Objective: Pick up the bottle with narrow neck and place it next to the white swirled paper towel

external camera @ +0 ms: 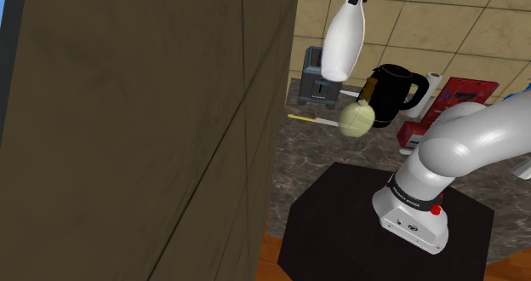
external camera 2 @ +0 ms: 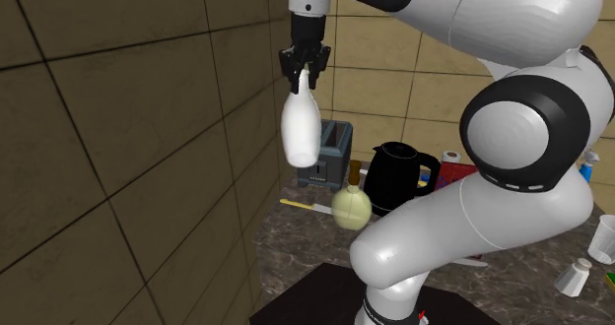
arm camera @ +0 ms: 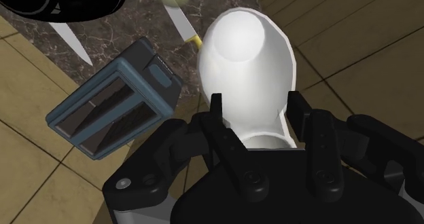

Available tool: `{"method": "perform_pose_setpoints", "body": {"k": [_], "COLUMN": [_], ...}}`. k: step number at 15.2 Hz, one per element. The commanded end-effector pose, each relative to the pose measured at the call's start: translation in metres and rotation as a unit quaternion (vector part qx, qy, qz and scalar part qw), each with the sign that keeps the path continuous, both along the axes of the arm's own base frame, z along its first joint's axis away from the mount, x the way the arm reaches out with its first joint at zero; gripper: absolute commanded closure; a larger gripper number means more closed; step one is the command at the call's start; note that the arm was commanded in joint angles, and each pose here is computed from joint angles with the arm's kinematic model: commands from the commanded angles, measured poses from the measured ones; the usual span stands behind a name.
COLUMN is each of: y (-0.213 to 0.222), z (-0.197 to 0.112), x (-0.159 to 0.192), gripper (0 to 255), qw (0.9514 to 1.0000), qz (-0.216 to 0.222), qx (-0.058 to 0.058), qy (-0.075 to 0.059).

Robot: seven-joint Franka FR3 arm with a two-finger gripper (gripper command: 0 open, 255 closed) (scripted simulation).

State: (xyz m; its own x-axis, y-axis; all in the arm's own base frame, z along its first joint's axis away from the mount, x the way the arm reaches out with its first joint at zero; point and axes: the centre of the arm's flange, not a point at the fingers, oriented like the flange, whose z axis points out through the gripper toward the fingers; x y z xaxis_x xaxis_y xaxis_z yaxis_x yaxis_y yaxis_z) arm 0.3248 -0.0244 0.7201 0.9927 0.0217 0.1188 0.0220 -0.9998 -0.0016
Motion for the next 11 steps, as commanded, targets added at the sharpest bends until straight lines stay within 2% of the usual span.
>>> {"method": "perform_pose_setpoints", "body": {"k": [1,6,11], "y": [0.0,0.0,-0.055], "z": [0.011,0.034,0.034], "x": [0.0,0.0,-0.037], "gripper": [255,255,255], "qw": [1.0,1.0,1.0], "qz": [0.0,0.0,0.0], "qx": [0.0,0.0,0.0], "qy": [0.0,0.0,0.0]}}
